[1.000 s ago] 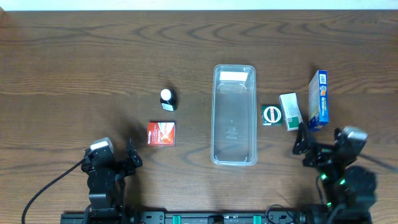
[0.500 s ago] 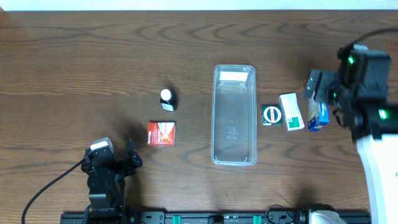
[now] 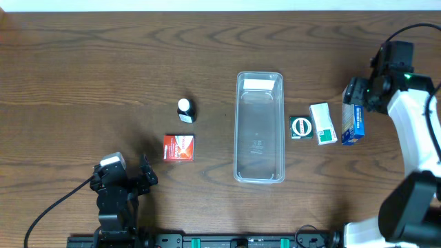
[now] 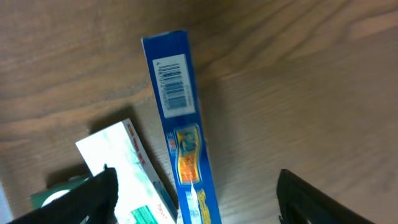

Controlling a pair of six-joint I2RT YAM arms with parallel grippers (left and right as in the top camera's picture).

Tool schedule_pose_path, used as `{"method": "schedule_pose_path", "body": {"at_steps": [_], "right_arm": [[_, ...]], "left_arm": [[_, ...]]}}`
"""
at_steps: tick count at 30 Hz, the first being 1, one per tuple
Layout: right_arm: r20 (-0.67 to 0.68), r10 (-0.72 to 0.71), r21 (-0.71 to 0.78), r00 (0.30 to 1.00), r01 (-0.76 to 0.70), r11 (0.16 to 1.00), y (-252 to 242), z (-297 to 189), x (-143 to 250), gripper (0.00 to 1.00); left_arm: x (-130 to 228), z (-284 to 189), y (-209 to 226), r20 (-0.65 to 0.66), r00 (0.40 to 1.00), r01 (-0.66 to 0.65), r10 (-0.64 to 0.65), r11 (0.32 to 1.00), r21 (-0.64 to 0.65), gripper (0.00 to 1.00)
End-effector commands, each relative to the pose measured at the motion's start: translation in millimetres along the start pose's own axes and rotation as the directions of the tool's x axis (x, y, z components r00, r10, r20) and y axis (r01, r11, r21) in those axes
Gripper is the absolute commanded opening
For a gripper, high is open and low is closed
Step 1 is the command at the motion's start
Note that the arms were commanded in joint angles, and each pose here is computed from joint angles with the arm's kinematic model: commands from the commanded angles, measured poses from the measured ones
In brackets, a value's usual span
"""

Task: Pack container
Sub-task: 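Reach the right gripper to the blue Kool Fever box and grasp it, then carry the blue box into the clear container and release it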

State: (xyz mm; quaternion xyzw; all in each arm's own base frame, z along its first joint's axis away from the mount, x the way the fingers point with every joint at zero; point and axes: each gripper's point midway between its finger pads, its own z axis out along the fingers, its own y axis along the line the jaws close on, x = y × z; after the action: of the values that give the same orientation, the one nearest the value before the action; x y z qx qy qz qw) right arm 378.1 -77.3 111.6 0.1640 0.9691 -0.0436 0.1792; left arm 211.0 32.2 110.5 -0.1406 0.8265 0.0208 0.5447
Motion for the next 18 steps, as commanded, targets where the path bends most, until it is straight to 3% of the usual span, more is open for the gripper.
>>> {"method": "schedule_pose_path", "body": {"at_steps": [1, 6, 10, 14, 18], "right_arm": [[-0.036, 0.008, -0.018, 0.999, -0.009, 1.0, 3.7, 14.5, 1.3, 0.68], [-0.086, 0.004, -0.01, 0.996, -0.005, 1.0, 3.8, 30.6, 9.5, 0.5], [-0.084, 0.005, -0.01, 0.996, -0.006, 1.0, 3.7, 30.4, 8.9, 0.27], [-0.067, 0.006, -0.013, 0.998, -0.007, 1.0, 3.9, 24.4, 5.2, 0.09], [-0.01, 0.011, -0.07, 1.0, -0.012, 0.997, 11.6, -2.6, -5.7, 0.06]], "left_arm": [[6.2, 3.0, 3.2, -0.011, 1.0, -0.018, 0.017, 1.0, -0.015, 0.98], [6.2, 3.0, 3.2, -0.011, 1.0, -0.018, 0.017, 1.0, -0.015, 0.98], [6.3, 3.0, 3.2, -0.012, 1.0, -0.018, 0.018, 1.0, -0.015, 0.98], [6.2, 3.0, 3.2, -0.011, 1.0, -0.018, 0.017, 1.0, -0.015, 0.98], [6.2, 3.0, 3.2, -0.011, 1.0, -0.018, 0.017, 1.0, -0.015, 0.98]]}}
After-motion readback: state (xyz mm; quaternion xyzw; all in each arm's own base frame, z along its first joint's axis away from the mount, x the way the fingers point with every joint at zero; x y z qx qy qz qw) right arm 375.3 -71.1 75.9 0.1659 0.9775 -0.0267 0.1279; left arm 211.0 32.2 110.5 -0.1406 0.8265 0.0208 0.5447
